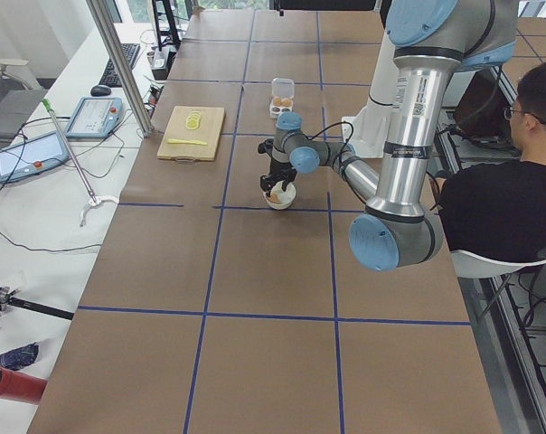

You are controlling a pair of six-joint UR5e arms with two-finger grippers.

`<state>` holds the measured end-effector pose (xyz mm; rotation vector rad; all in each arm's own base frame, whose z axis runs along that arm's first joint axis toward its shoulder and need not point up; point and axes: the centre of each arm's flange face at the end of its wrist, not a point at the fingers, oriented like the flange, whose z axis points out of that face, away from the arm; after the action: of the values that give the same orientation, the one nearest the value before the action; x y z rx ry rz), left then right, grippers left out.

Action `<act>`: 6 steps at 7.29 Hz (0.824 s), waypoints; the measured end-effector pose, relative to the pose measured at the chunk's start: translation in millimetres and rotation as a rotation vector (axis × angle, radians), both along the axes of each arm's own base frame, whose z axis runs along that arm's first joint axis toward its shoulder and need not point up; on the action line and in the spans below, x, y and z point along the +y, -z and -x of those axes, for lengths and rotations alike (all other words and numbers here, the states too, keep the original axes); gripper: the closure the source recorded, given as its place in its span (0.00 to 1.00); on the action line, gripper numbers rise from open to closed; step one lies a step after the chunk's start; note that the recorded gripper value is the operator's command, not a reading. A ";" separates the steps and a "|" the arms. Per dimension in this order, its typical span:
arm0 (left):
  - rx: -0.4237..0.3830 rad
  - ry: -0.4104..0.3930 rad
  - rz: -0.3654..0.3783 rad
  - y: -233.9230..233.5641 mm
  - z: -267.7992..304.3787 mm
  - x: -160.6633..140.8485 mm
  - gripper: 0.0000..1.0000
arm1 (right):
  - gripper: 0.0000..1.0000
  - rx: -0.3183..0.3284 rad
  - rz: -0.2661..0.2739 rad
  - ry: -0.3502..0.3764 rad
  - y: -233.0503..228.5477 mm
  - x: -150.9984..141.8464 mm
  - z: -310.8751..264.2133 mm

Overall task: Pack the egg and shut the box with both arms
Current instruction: 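Close the left gripper on the brown egg in the bowl and lift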

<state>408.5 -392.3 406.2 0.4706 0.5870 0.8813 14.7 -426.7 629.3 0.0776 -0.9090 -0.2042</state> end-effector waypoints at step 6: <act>0.011 -0.021 0.017 -6.6 -5.7 0.3 0.29 | 0.00 -0.002 -0.004 0.000 1.5 0.1 0.1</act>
<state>414.2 -392.1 412.8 0.4549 0.6105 0.8930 14.7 -426.6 627.8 0.0812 -0.9103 -0.2060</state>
